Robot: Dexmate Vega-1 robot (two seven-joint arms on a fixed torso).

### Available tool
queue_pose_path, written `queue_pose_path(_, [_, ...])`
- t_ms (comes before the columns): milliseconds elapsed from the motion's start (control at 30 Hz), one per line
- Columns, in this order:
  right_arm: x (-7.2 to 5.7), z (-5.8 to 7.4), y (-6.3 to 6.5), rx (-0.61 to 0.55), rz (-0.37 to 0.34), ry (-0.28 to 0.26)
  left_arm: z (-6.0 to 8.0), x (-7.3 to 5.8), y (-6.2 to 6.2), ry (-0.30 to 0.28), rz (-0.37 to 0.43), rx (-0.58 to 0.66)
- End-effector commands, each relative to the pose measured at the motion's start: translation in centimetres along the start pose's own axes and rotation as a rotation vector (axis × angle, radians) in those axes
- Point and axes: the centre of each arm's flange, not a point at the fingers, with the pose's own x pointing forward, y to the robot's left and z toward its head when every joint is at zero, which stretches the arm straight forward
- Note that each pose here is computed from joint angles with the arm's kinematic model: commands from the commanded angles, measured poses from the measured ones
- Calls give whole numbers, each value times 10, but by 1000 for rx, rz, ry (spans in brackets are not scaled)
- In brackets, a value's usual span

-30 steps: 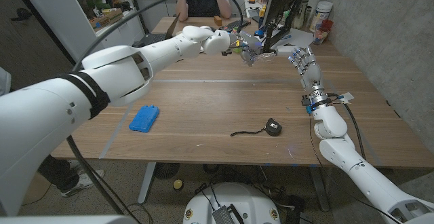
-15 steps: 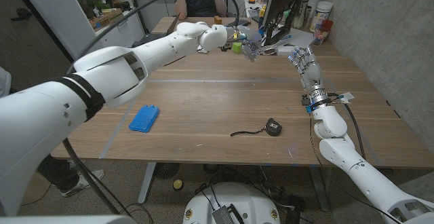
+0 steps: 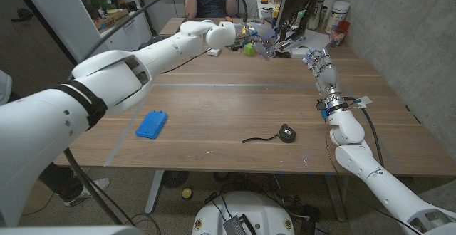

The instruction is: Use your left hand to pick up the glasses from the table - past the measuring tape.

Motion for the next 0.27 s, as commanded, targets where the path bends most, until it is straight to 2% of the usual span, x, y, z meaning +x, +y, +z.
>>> queue_pose_path(33, [-2, 3, 1, 0, -5, -10, -1, -14, 14, -22, 59, -58])
queue_pose_path(267, [-4, 4, 3, -4, -6, -10, 2, -21, 21, -36, 86, -81])
